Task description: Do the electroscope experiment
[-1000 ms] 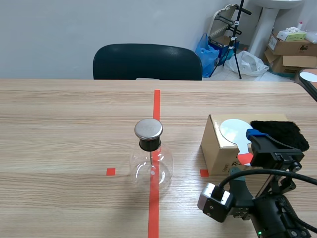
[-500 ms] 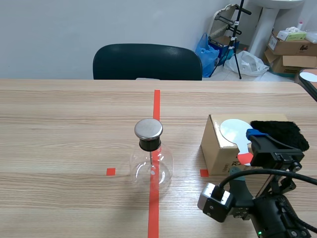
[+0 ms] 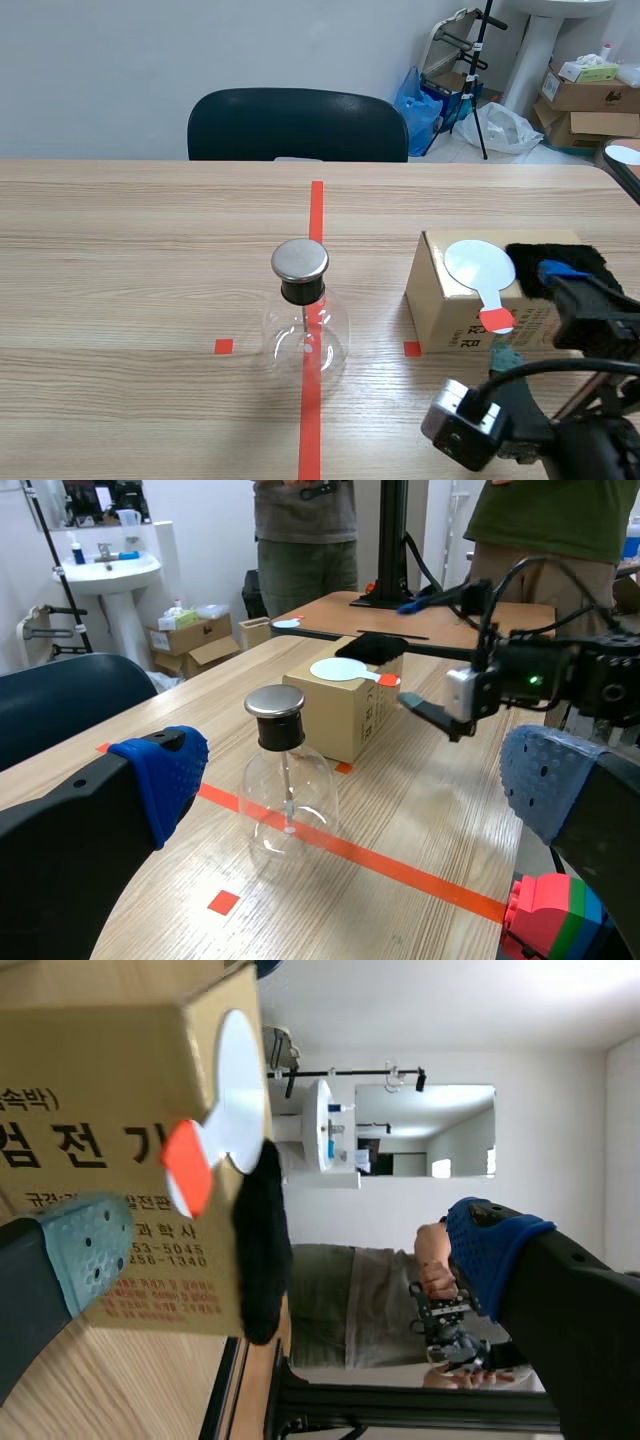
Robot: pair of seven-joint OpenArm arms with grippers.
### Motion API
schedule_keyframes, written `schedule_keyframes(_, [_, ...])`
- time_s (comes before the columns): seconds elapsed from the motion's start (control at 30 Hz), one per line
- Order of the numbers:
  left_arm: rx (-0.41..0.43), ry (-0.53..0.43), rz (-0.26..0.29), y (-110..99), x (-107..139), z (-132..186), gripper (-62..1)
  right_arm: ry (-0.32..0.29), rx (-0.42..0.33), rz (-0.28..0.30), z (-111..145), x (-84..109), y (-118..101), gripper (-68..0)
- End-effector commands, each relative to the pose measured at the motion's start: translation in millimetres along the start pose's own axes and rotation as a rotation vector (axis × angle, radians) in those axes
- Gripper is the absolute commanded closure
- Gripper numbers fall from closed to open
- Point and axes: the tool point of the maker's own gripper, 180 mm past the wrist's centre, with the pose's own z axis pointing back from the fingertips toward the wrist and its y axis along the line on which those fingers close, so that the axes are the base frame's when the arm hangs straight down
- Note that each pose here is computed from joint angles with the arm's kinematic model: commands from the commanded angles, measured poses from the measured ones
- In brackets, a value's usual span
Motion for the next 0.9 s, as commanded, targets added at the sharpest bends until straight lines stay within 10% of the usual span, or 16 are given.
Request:
schedule_keyframes(0.0, [0.006,-0.025,0.0,1,5,-1,-62.3,-0.007,-0.075,0.007,5,-3.5,-22,-65.5])
schedule_keyframes(0.23, [0.006,-0.024,0.0,1,5,-1,-62.3,-0.039,0.014,-0.19,30,0.1,-34,-65.5])
schedule_keyframes(0.67, [0.005,0.079,-0.08,2,-9,-11,-62.3,-0.142,0.181,-0.869,17,14.4,-75,-66.4])
schedule_keyframes(0.87, [0.091,0.18,-0.079,11,-14,-33,-62.3,-0.257,0.195,-1.044,15,23.5,-91,-67.9])
